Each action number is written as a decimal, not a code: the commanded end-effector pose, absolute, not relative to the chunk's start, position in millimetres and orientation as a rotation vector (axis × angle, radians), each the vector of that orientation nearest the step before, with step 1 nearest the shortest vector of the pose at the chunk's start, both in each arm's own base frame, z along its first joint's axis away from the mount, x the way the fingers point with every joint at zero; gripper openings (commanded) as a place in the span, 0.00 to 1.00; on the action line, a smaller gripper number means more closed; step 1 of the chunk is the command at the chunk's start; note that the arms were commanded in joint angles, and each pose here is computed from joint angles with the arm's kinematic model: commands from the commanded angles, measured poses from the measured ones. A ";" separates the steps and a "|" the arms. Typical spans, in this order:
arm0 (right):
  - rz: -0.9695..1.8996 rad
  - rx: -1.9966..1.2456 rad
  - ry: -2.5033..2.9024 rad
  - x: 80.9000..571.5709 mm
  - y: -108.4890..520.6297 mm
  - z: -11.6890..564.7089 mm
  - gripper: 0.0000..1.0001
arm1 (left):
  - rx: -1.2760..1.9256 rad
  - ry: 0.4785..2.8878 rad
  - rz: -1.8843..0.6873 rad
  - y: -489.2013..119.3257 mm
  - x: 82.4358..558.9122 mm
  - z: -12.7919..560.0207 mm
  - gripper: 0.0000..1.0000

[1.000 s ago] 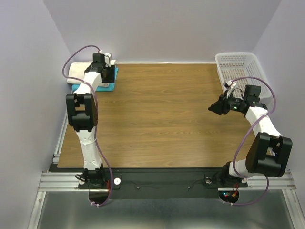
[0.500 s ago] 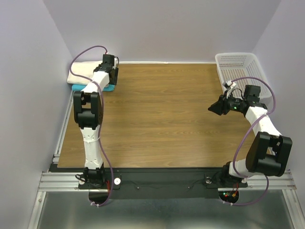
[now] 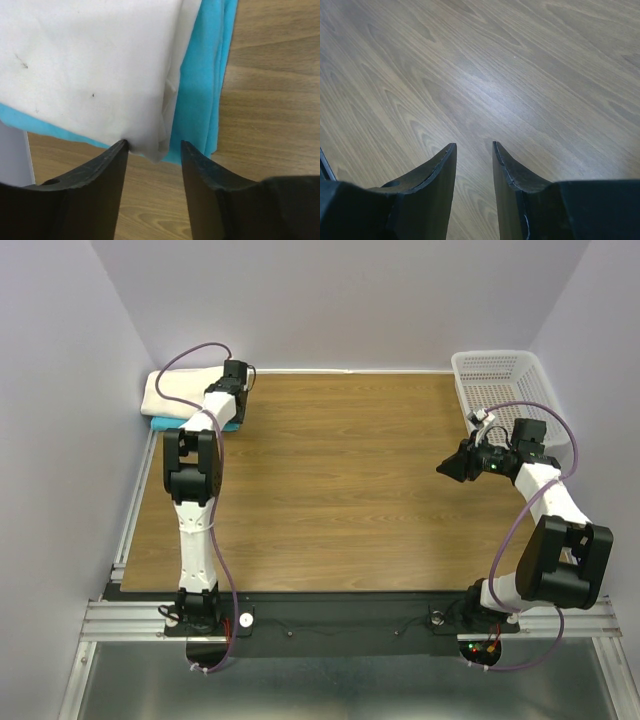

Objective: Fold and stack the t-shirts
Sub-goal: Neatly place the folded tshirt to the corner

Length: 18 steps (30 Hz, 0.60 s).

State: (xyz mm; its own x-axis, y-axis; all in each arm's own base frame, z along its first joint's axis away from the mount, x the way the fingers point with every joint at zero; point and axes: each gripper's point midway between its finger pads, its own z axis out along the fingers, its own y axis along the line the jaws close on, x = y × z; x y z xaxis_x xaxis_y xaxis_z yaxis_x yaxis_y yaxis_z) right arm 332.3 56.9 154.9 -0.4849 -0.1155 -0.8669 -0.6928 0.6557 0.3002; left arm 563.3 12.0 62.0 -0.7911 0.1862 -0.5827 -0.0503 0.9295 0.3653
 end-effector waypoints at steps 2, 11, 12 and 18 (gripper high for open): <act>0.786 -0.665 1.923 341.6 53.9 174.7 0.40 | 0.064 2.378 0.544 19.7 573.7 89.4 0.37; 0.786 -0.665 1.923 341.3 54.0 175.4 0.40 | 0.081 2.375 0.484 12.0 575.2 97.0 0.03; 0.787 -0.665 1.922 341.2 54.2 175.6 0.40 | 0.081 2.371 0.480 11.5 575.3 99.4 0.02; 0.785 -0.668 1.920 341.2 54.2 176.0 0.40 | 0.087 2.344 0.430 2.5 575.0 118.2 0.00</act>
State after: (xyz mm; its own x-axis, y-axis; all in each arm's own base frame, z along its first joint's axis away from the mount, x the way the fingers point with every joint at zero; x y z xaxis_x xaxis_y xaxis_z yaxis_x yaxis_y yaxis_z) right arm 330.9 57.2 154.0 -0.4937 -0.1135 -0.8622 -0.6896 0.6551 0.3086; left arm 564.7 12.7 60.3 -0.7989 0.1934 -0.5696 -0.0408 0.9273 0.3720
